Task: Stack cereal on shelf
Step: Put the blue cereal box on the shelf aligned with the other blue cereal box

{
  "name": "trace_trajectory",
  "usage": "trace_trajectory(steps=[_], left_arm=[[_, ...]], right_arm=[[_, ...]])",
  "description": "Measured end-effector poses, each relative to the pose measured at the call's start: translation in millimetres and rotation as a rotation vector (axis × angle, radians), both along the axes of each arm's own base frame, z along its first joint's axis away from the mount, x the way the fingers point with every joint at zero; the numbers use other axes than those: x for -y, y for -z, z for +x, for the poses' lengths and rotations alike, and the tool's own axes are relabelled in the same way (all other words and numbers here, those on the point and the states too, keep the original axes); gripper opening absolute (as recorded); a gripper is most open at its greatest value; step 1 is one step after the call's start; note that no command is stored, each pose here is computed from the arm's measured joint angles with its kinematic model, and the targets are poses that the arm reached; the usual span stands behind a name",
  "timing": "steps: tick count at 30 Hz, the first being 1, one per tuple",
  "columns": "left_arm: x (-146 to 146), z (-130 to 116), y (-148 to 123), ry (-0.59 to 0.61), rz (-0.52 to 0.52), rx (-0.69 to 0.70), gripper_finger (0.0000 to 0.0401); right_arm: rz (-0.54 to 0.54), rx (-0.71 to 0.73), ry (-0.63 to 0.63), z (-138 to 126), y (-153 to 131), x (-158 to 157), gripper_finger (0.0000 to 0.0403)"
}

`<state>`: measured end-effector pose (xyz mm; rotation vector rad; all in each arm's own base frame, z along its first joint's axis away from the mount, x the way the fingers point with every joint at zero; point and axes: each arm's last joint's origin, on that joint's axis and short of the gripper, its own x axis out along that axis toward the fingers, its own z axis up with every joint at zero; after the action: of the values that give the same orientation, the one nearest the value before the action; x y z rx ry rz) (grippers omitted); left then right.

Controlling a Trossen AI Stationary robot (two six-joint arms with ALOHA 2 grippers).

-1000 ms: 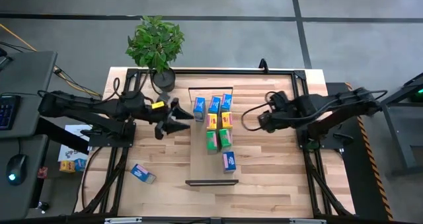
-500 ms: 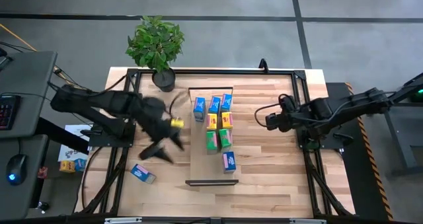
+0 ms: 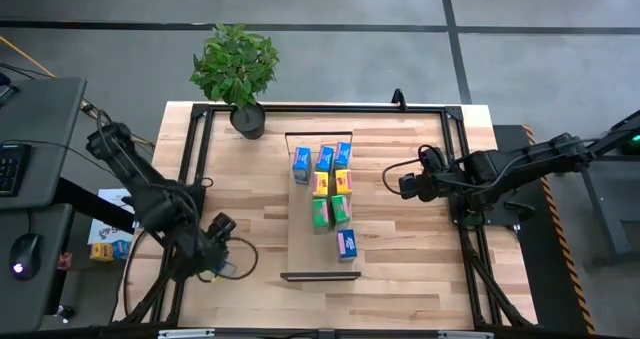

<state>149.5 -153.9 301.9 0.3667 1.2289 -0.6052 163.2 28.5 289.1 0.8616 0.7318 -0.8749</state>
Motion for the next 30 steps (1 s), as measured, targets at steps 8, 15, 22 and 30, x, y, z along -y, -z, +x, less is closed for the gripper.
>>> trace_trajectory(steps=[8, 15, 22, 30], left_arm=[[5, -15, 44, 0.02, 0.058, -0.066, 0.0284], [9, -15, 47, 0.007, 0.036, -0.031, 0.0284], [14, -15, 50, 0.013, 0.032, -0.046, 0.0284], [17, -17, 75, -0.007, 0.108, -0.126, 0.0284]], right_arm=[[0.002, 0.003, 0.002, 0, 0, 0, 0.0256], [0.002, 0.007, 0.02, 0, 0, 0, 0.0256], [0.0, 0.007, 0.021, 0, 0, 0, 0.0256], [-0.008, 0.009, 0.023, 0, 0, 1, 0.0256]])
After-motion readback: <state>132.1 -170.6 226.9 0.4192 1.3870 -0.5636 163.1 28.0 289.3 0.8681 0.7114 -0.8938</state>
